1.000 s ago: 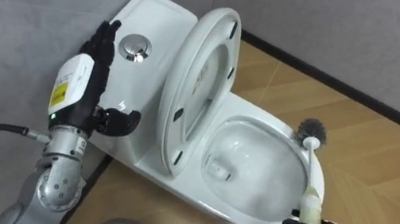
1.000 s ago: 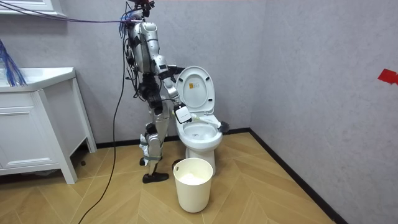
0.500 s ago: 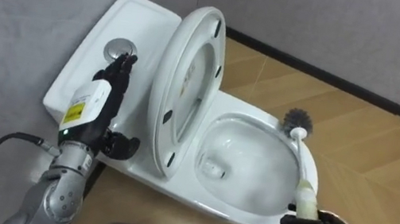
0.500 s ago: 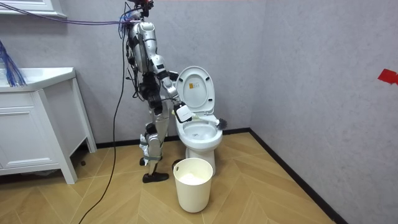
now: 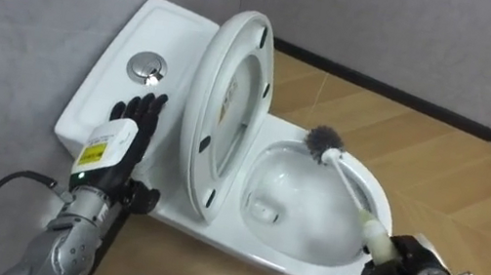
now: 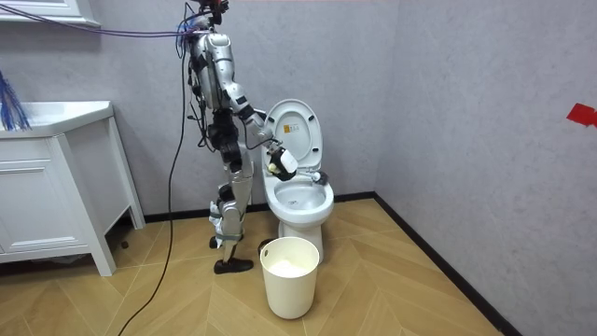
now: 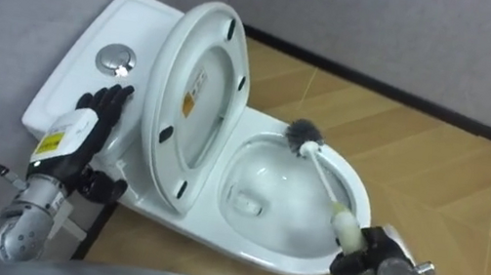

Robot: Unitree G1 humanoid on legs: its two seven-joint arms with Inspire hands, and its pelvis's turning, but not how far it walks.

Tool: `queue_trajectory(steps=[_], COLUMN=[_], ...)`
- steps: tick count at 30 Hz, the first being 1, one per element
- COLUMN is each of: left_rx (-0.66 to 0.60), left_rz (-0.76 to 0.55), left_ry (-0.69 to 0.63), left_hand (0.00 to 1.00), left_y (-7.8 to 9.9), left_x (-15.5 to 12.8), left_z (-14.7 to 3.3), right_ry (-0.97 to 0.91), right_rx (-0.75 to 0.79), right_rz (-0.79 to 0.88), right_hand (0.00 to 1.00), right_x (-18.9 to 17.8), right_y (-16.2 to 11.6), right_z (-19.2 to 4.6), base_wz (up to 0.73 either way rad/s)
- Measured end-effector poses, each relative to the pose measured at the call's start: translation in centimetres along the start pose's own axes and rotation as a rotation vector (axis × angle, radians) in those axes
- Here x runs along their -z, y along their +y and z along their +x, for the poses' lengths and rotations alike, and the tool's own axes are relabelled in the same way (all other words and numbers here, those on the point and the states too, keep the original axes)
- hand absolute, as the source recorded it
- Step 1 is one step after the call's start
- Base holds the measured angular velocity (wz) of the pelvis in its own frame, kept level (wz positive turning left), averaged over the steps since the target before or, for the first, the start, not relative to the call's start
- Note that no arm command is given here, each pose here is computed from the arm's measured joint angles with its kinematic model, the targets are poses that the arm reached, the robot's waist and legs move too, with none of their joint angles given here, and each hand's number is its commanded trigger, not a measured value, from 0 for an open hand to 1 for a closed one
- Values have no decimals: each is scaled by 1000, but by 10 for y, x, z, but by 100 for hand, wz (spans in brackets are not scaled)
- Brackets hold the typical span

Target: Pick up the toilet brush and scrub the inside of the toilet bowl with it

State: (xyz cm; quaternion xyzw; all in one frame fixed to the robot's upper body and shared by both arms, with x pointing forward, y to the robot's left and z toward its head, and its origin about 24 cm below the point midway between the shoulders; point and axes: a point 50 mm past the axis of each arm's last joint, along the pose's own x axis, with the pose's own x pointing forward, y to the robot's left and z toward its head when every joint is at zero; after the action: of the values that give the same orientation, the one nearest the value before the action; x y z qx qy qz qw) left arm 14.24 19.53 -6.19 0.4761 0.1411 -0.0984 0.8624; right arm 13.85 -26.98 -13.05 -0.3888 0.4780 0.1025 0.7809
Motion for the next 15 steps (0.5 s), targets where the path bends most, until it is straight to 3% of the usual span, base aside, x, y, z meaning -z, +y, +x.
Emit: queue_trajectory(steps=[6, 15], left_rx=[5, -6], left_rz=[0, 6], left_ry=[-3, -26], left_hand=[0, 0], left_y=[-1, 3], left_x=[-1, -6], left_z=[0, 8], right_ry=[-72, -29], right_rx=[7, -54], right_rz=[-279, -527], right_hand=[100, 100], right_x=[-8, 8], right_y=[9, 31], right_z=[-8, -16], base_wz=[0, 1])
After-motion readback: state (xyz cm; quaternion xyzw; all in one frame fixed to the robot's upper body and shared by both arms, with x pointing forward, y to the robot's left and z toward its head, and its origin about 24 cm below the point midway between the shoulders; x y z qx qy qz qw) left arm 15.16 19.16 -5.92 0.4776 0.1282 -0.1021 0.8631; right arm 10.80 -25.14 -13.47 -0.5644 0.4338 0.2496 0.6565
